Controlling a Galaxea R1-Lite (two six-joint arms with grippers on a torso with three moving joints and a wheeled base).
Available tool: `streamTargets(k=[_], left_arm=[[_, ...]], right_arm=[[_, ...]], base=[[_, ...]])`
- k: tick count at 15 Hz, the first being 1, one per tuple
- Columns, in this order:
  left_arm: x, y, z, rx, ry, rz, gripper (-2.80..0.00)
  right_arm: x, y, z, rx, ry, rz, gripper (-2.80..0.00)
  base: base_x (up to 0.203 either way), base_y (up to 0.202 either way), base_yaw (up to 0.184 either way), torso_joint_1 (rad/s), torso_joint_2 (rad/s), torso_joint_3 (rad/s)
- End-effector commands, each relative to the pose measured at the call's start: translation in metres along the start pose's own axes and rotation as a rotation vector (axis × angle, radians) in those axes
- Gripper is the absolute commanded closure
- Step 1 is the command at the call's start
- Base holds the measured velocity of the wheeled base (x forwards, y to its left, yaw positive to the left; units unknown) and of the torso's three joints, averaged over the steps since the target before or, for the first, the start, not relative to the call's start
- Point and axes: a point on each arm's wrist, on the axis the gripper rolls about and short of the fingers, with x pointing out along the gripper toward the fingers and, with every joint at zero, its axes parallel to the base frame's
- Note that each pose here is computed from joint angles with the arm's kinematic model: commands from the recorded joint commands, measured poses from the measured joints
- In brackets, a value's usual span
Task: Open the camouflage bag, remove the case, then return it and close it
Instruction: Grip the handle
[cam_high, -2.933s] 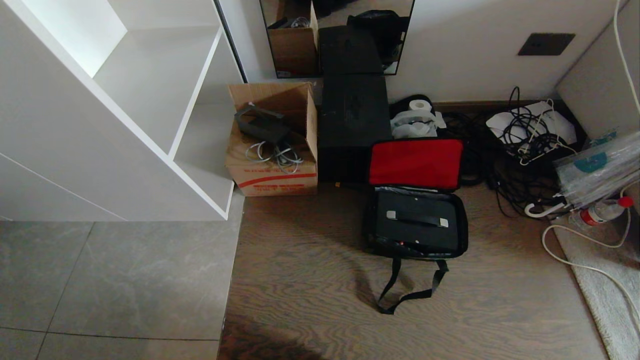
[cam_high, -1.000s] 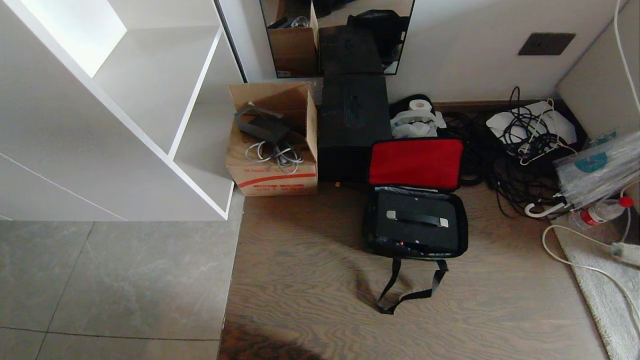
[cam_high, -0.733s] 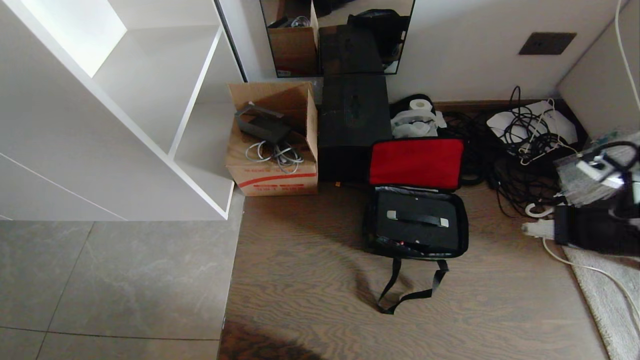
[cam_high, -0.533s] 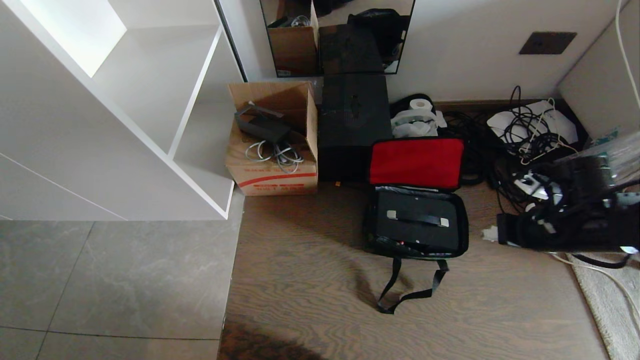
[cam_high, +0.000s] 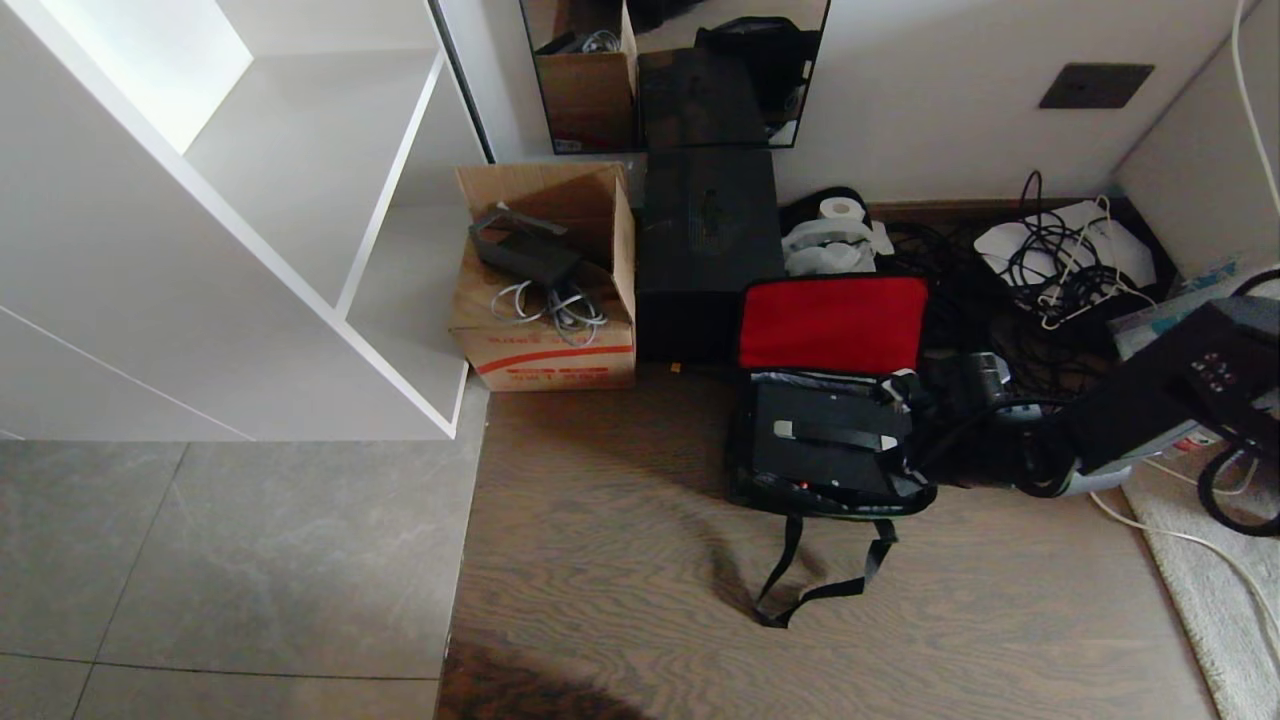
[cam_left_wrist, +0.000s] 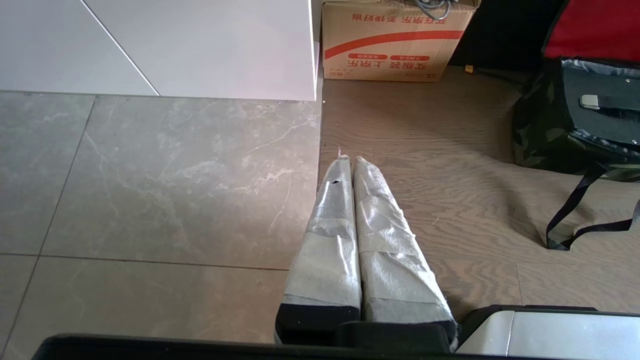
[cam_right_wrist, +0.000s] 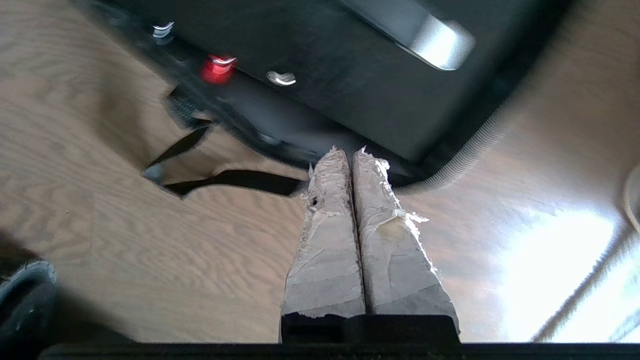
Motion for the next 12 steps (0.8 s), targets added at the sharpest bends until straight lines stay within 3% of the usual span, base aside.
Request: streamTargets(k=[1,4,5,7,11,12], left_arm=[[0.0,0.0,0.0,0.0,-0.001,0.0,0.0],[0.0,0.0,0.0,0.0,0.0,0.0,0.0],[0.0,0.0,0.0,0.0,0.0,0.0,0.0],[0.0,0.0,0.0,0.0,-0.001,0.0,0.0],[0.0,0.0,0.0,0.0,0.0,0.0,0.0],[0.0,0.0,0.0,0.0,-0.001,0.0,0.0]], right_arm=[[0.017,0.009,-0.009,-0.034,0.033,0.018,0.0],[0.033,0.021,-0.017,-0.088,-0.023,0.019,0.0],[0.037,0.022,-0.019,-0.099,-0.017,0.019,-2.8],[0.049,0.03,-0.017,-0.152,-0.019,0.023,-2.8],[0.049,0.033,-0.016,-0.467,-0.031,0.023,-2.8],[0.049,0.04,-0.018,-0.497,-0.04,0.034,-2.8]], base=[[0.0,0.0,0.0,0.0,0.0,0.0],[0.0,0.0,0.0,0.0,0.0,0.0],[0.0,0.0,0.0,0.0,0.0,0.0],[0.0,0.0,0.0,0.0,0.0,0.0],[0.0,0.0,0.0,0.0,0.0,0.0],[0.0,0.0,0.0,0.0,0.0,0.0]])
